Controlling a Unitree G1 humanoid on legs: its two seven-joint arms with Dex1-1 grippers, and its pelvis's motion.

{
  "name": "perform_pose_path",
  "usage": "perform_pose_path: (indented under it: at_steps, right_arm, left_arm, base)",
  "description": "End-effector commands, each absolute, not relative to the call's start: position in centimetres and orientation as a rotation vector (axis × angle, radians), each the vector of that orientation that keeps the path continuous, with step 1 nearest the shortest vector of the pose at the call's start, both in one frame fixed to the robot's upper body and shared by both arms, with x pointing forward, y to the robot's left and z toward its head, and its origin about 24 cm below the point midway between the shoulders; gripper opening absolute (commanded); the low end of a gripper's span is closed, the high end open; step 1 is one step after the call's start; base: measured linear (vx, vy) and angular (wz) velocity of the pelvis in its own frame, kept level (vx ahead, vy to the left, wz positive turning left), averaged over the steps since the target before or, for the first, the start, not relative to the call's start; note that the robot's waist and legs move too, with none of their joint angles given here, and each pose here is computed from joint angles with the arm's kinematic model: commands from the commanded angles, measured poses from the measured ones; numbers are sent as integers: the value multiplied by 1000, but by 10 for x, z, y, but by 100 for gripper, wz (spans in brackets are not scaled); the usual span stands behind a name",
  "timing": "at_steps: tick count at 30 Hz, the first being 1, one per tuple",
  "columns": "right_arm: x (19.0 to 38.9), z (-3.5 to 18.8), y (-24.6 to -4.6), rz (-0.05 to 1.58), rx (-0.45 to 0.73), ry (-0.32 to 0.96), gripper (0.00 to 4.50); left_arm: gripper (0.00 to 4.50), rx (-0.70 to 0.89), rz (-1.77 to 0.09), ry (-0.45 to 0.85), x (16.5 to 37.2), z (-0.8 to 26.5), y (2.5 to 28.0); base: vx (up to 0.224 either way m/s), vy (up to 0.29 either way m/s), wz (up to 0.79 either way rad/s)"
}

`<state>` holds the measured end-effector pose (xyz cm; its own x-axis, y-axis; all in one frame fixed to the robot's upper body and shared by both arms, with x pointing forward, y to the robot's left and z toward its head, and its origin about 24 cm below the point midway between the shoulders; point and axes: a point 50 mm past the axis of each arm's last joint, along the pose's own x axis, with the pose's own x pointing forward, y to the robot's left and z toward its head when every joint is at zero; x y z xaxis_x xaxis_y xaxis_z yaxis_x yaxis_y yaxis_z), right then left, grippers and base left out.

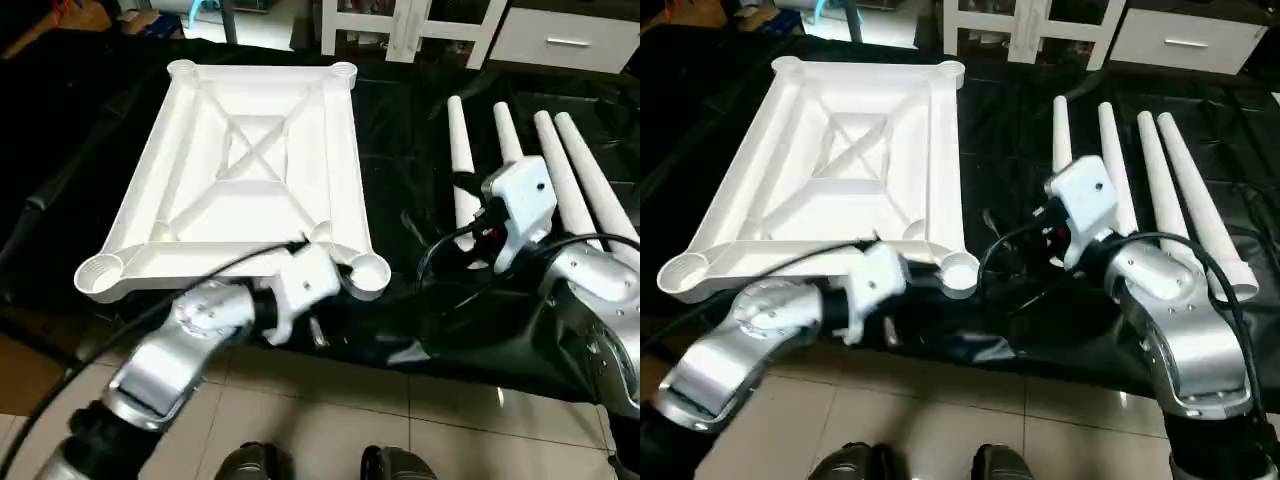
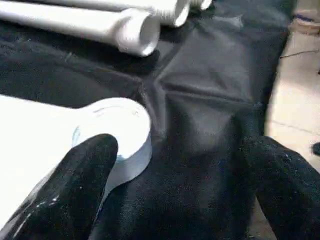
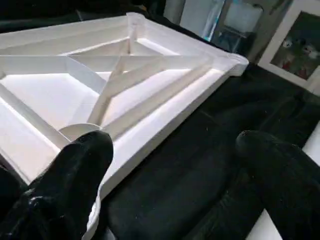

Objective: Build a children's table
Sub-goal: Pick table leg

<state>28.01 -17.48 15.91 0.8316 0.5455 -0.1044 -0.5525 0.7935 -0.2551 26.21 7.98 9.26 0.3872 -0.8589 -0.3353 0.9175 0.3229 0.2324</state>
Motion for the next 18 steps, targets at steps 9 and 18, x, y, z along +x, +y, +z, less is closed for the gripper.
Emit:
perform_pose_path:
  at_steps: [9,18]
  right_arm:
    - [271,159,-169,568,-287,43,450]
    - [268,157,-166,562,-296,50,450]
  left_arm:
    - [444,575,-852,33,303,98,83]
    - [444,581,-805,-32,313,94,72]
  base:
    - [0,0,0]
    - [0,0,0]
